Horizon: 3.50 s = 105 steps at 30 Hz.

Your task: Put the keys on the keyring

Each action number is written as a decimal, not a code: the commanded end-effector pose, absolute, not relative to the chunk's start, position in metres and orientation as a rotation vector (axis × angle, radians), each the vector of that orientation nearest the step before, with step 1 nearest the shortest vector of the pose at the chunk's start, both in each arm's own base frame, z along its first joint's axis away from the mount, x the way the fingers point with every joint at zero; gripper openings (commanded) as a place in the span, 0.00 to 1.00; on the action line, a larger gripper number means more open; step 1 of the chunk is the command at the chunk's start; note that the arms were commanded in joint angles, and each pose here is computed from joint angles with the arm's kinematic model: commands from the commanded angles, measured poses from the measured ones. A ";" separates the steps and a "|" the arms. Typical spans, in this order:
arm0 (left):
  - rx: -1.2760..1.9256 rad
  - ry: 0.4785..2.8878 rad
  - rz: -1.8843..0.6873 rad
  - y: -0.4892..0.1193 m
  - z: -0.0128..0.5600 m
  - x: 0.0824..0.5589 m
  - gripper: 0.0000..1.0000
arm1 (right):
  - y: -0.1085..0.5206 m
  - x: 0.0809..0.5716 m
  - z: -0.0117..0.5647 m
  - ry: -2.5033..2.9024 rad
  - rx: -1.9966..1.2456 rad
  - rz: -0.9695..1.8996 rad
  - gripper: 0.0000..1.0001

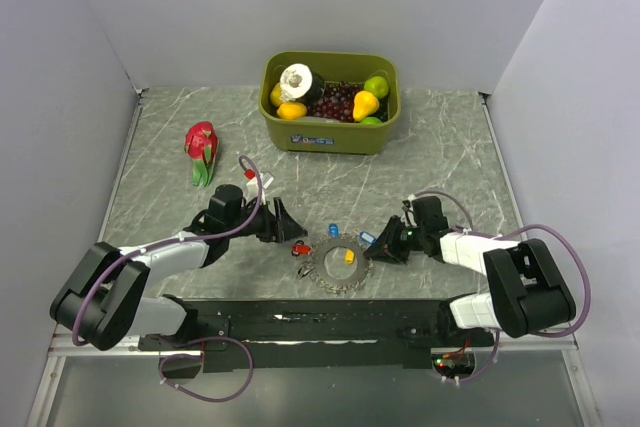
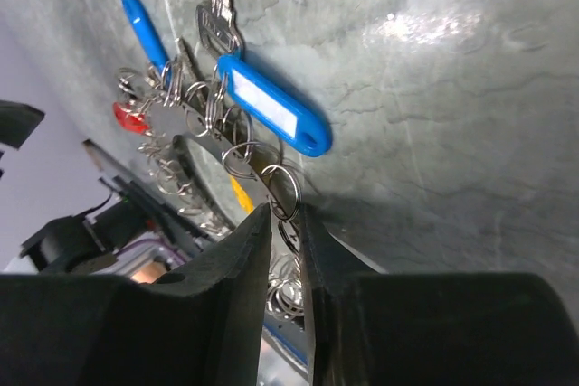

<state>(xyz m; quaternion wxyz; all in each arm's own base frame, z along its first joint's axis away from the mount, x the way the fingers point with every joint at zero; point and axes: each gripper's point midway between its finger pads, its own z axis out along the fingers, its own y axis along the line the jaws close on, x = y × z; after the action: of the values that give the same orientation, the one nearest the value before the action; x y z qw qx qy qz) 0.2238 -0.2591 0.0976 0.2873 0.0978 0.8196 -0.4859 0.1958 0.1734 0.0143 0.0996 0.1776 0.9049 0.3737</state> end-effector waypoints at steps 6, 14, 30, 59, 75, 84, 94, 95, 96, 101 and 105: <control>0.309 2.081 -1.314 -0.264 0.120 0.231 0.76 | 0.173 0.195 -0.001 2.640 0.660 1.135 0.29; 0.312 2.075 -1.293 -0.260 0.123 0.230 0.76 | 0.165 0.209 -0.004 2.600 0.721 1.076 0.24; 0.330 2.058 -1.267 -0.257 0.128 0.229 0.76 | 0.164 0.226 0.020 2.483 0.573 1.060 0.00; 0.480 1.745 -1.350 -0.275 0.220 0.239 0.76 | 0.189 0.225 0.200 1.915 -0.435 0.841 0.00; 0.751 1.465 -1.431 -0.310 0.274 0.208 0.72 | 0.217 0.191 0.250 1.534 -0.694 1.026 0.00; 0.920 1.270 -1.469 -0.331 0.295 0.191 0.70 | 0.230 0.170 0.269 1.399 -0.790 1.122 0.00; 1.091 1.297 -1.522 -0.358 0.285 0.179 0.50 | 0.235 0.160 0.277 1.369 -0.830 1.159 0.00; 1.101 1.297 -1.518 -0.358 0.284 0.178 0.50 | 0.234 0.160 0.277 1.369 -0.824 1.155 0.00; 1.108 1.296 -1.512 -0.357 0.284 0.177 0.50 | 0.234 0.160 0.276 1.367 -0.824 1.155 0.00; 1.155 1.322 -1.487 -0.353 0.272 0.173 0.53 | 0.233 0.159 0.278 1.354 -0.824 1.148 0.00; 1.189 1.396 -1.474 -0.356 0.259 0.173 0.53 | 0.235 0.158 0.277 1.361 -0.828 1.163 0.00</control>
<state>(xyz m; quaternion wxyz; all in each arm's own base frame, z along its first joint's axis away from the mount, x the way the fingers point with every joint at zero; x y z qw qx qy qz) 0.1789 -0.3542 0.2519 0.3876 0.4329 0.5619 -0.5887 0.1625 0.2318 0.2489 0.5195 -0.3355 0.6199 0.4830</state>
